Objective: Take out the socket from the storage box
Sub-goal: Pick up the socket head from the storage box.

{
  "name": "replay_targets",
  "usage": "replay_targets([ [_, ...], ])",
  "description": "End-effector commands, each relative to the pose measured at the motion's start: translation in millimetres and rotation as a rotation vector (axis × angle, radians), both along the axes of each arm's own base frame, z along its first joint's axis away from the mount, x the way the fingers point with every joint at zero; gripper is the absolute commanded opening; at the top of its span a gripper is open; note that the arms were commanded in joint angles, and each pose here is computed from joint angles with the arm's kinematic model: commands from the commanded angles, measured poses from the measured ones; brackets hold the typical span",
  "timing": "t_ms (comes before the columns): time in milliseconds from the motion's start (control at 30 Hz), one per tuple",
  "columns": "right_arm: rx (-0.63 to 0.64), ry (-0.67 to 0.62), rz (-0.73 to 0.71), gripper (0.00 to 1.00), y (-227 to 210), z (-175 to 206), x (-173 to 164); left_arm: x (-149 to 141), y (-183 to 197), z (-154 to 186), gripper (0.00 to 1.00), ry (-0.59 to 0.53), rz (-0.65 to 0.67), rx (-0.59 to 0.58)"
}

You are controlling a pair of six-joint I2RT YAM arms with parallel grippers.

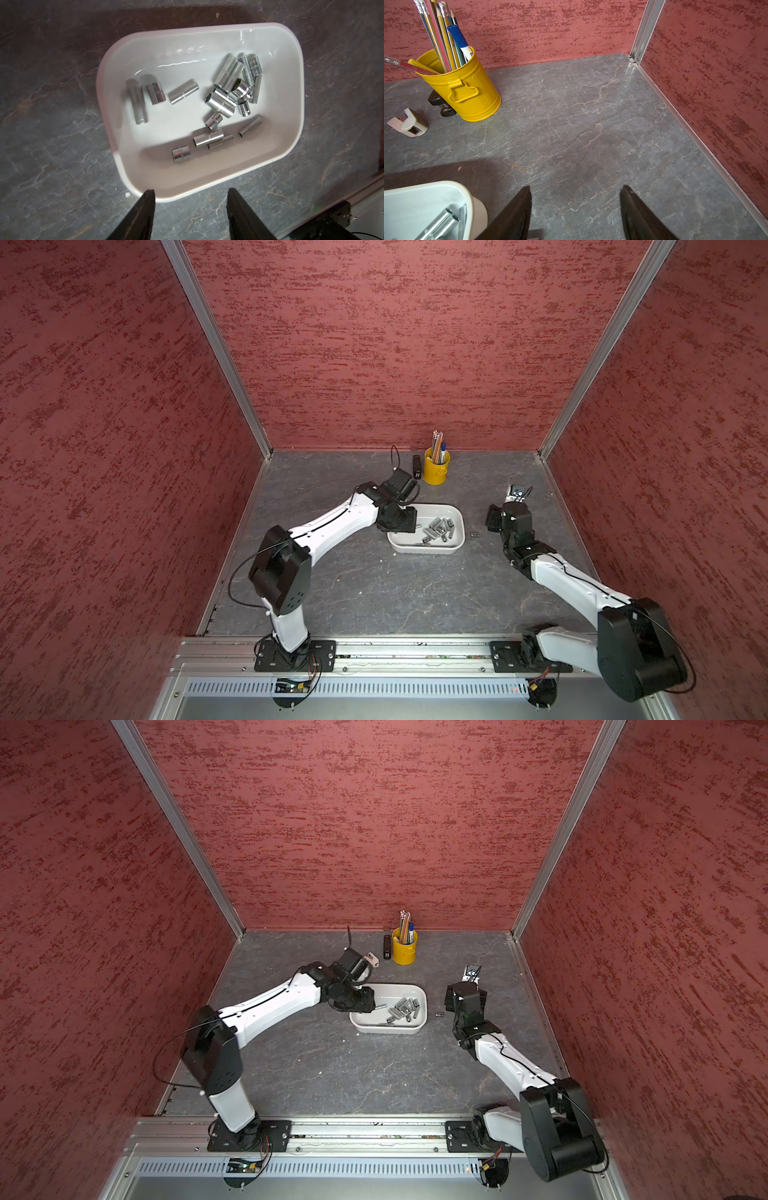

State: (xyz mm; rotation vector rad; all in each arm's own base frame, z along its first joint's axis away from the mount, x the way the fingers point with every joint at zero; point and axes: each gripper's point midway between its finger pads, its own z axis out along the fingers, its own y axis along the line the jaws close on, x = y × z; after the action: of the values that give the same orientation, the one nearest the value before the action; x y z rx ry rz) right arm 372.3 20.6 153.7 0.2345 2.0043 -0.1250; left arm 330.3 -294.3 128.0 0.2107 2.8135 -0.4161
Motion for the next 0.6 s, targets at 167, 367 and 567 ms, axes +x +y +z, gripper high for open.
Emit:
replay_targets([
  [167, -0.004, -0.047, -0.013, 0.7, -2.5, 16.5, 7.4, 37.4, 0.7, -49.7, 0.46, 0.042, 0.125, 0.223],
  [367, -0.004, -0.047, -0.008, 0.7, -1.7, 16.5, 7.5, 53.9, 1.2, -71.5, 0.44, 0.041, 0.178, 0.26],
  [567, 0.001, -0.039, 0.003, 0.69, 0.4, 15.2, 7.8, 64.1, 1.6, -93.4, 0.41, 0.066, 0.2, 0.255],
])
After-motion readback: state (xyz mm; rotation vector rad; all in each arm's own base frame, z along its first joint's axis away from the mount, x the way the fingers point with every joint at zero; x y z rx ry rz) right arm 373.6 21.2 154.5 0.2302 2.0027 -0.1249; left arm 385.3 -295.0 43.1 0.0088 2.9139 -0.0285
